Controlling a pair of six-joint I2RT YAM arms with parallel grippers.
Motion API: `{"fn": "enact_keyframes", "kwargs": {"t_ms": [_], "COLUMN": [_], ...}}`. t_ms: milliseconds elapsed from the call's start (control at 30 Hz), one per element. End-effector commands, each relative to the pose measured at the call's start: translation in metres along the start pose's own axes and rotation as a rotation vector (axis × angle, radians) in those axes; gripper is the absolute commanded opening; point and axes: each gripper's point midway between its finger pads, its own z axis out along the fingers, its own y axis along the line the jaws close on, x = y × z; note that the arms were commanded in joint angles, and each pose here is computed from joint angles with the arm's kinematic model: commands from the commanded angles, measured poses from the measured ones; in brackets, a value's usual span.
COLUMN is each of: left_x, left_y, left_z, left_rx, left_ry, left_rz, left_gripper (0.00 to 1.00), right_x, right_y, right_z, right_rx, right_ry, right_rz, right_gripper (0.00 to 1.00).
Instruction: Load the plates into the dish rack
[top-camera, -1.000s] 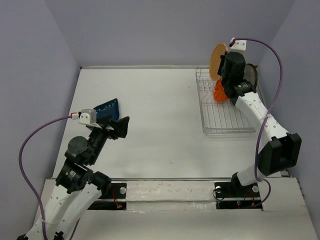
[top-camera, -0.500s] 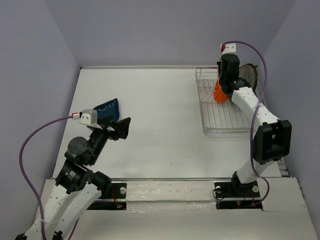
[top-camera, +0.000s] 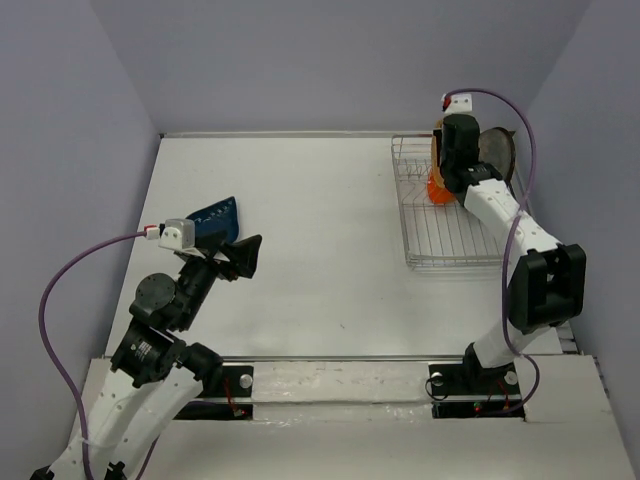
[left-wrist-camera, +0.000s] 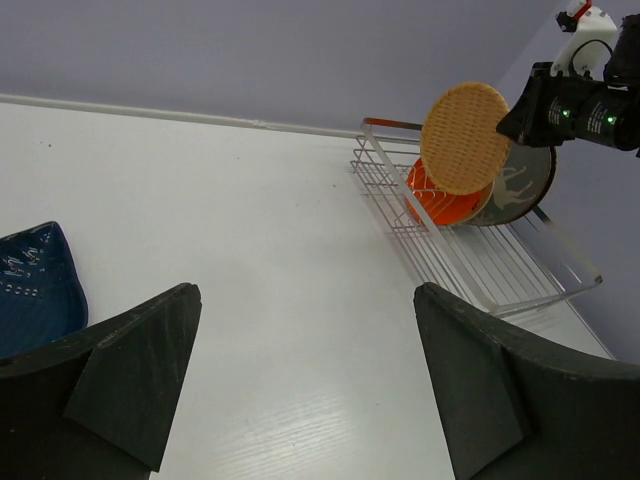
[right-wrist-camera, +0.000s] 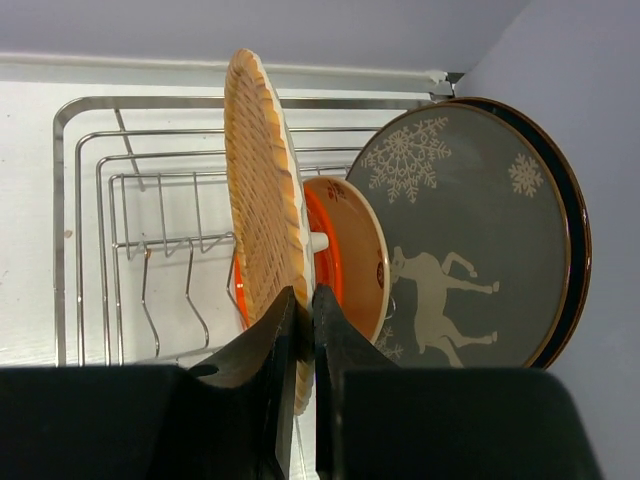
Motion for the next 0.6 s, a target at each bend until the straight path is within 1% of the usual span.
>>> {"fn": "enact_keyframes", "kwargs": {"t_ms": [0,100,300,567], "left_x": [-0.006,-0.006,-0.006,-0.004], "left_y": [-0.005,-0.004,-0.005,-0.005], "left_z": [0.003,0.003,0.003,0.004], "left_rx": [0.024,0.022,0.025,0.026], "left_ry": [-0.031,-0.028,-0.029,-0.022], "left_rz": [0.014,0.015,0.015,0.017], "left_gripper": [0.99,0.99,0.99,0.99], "right_x": [-0.031,-0.021,-0.024,-0.054], "right_y": [-0.004,-0.004,-0.006,-0.029], "right_z": [-0.016,-0.012,-0.016,-0.036], "right_rx": [-0.023,-0.005,-0.006,0.052], "right_ry": [-0.105,-0.082,-0.094,-0.174], "right_rz": [0.107,0.108,0.123,0.17], "right_gripper": [0.07,0.07,0.07,0.07]}}
